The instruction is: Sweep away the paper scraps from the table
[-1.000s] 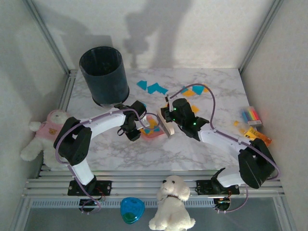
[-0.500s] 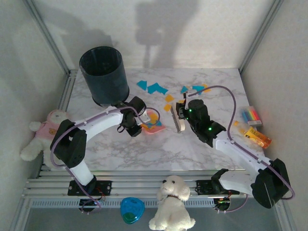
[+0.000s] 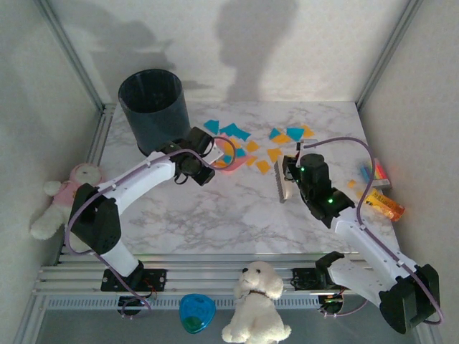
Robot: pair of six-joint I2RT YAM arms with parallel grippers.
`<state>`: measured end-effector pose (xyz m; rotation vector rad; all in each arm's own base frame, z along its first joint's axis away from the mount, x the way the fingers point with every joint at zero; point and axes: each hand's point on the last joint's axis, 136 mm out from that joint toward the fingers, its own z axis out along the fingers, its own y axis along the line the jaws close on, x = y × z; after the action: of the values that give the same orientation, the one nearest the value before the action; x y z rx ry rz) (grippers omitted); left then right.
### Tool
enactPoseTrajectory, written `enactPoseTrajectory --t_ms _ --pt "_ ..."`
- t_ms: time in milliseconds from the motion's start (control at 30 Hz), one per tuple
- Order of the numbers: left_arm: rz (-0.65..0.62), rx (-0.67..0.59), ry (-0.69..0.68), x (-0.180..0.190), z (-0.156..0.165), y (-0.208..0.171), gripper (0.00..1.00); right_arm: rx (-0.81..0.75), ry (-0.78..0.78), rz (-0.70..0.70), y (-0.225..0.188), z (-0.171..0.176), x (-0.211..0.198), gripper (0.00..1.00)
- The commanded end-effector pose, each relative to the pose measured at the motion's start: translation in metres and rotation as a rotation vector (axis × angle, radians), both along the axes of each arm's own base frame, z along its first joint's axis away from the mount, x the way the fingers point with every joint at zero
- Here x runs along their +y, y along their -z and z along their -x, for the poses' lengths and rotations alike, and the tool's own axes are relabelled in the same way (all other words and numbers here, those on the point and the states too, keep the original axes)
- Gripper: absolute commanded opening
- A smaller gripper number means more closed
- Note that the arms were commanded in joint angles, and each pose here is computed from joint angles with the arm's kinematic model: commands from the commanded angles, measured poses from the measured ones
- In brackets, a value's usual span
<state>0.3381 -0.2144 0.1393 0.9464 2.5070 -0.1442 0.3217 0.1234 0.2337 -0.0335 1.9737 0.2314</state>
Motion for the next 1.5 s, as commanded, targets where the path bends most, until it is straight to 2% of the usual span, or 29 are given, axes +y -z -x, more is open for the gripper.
enactPoseTrajectory --t_ms 0,133,467,1467 --pt "0.152 -0.066 -0.017 -0.014 -0.012 -0.042 0.0 -0.009 0.023 -0.013 -0.003 0.002 -0.006 0.0" --pt "0.296 -0.086 -0.033 -0.018 -0.021 -0.068 0.0 0.011 0.01 -0.022 0.0 0.004 -0.004 0.0" --pt "0.521 -0.154 -0.089 -0.011 -0.036 -0.122 0.0 0.038 -0.016 -0.024 0.003 0.004 0.0 0.0" --pt "0.96 -0.193 -0.231 0.059 -0.07 -0.228 0.0 0.053 -0.036 -0.013 0.0 0.002 0.004 0.0"
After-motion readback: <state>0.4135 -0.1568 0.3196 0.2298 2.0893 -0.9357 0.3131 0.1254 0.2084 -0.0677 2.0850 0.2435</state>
